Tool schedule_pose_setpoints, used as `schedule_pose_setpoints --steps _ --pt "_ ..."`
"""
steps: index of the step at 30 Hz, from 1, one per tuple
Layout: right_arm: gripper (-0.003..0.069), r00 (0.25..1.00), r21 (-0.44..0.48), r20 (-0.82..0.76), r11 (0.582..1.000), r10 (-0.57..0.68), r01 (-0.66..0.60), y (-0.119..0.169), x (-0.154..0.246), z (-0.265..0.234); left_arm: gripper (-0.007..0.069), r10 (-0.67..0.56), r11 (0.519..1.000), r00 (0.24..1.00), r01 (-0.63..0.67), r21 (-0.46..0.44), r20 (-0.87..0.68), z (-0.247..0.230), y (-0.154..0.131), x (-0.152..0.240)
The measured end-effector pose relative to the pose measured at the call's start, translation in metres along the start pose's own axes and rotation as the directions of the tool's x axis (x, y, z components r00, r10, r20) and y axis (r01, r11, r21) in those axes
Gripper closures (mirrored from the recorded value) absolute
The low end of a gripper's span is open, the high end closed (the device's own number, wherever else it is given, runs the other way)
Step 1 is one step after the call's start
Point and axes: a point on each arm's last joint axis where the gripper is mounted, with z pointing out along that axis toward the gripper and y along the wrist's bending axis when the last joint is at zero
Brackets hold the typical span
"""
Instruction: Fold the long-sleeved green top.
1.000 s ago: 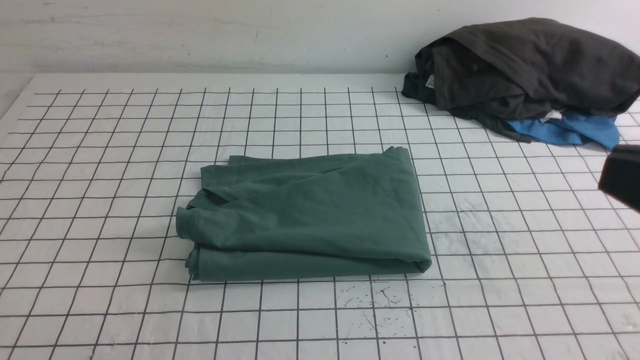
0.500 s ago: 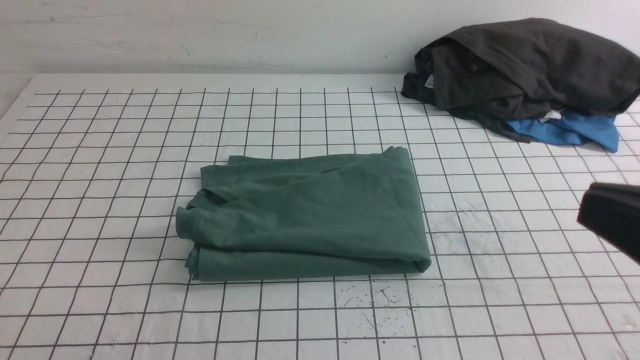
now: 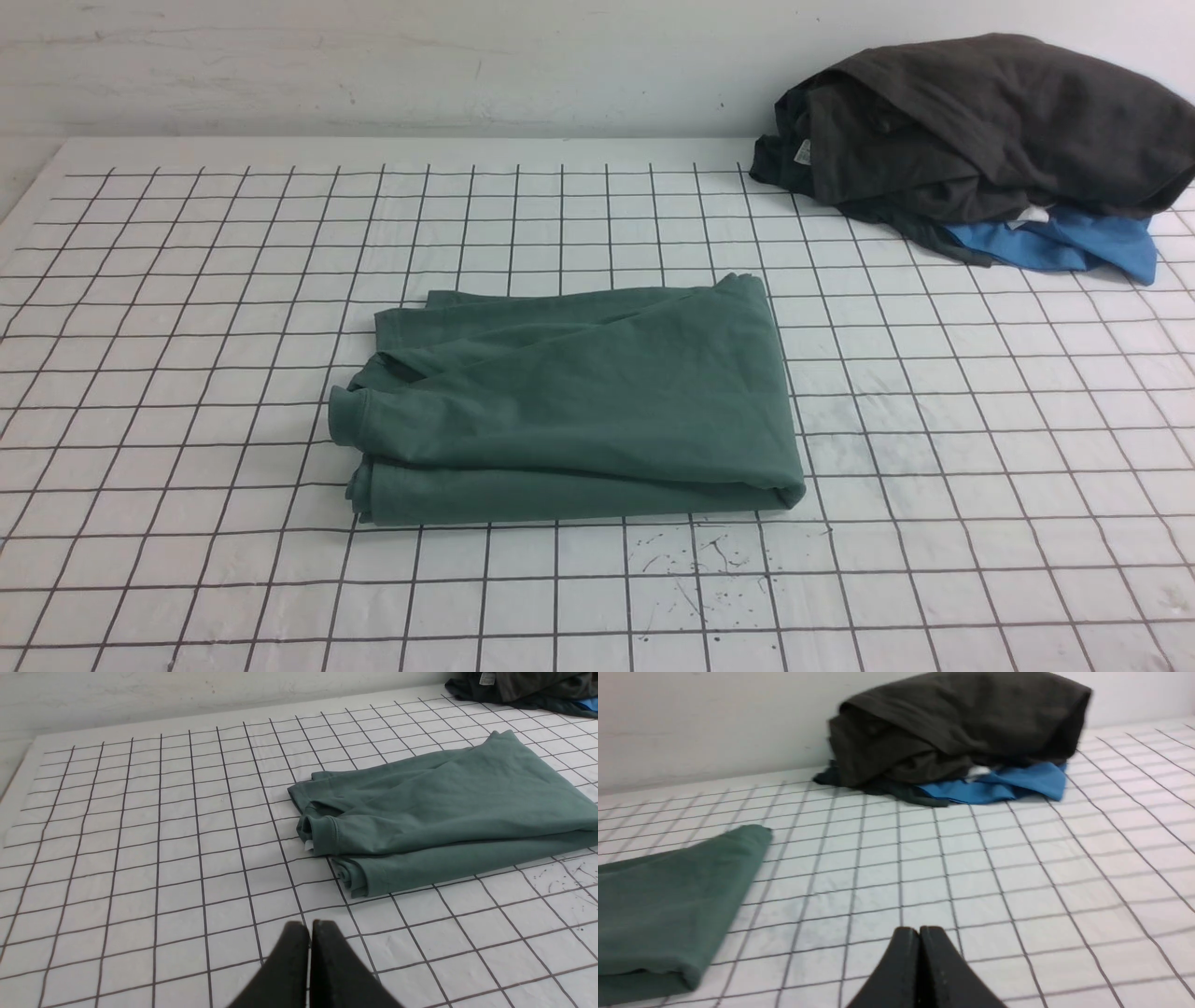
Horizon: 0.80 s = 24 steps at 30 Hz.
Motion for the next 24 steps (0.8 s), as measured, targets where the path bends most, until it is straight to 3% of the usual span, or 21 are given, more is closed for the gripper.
schedule_pose_setpoints --steps 4,24 --pt "0.0673 1.000 0.030 -0.014 0.999 0.014 -0.013 -0.003 0.016 0.001 0.0632 0.000 1.000 1.000 0.000 0.000 -0.001 0.000 0.000 0.000" --pt "0.0673 1.000 0.007 -0.020 1.000 -0.008 0.008 -0.002 0.016 0.001 0.0632 0.000 1.000 1.000 0.000 0.000 -0.002 0.000 0.000 0.001"
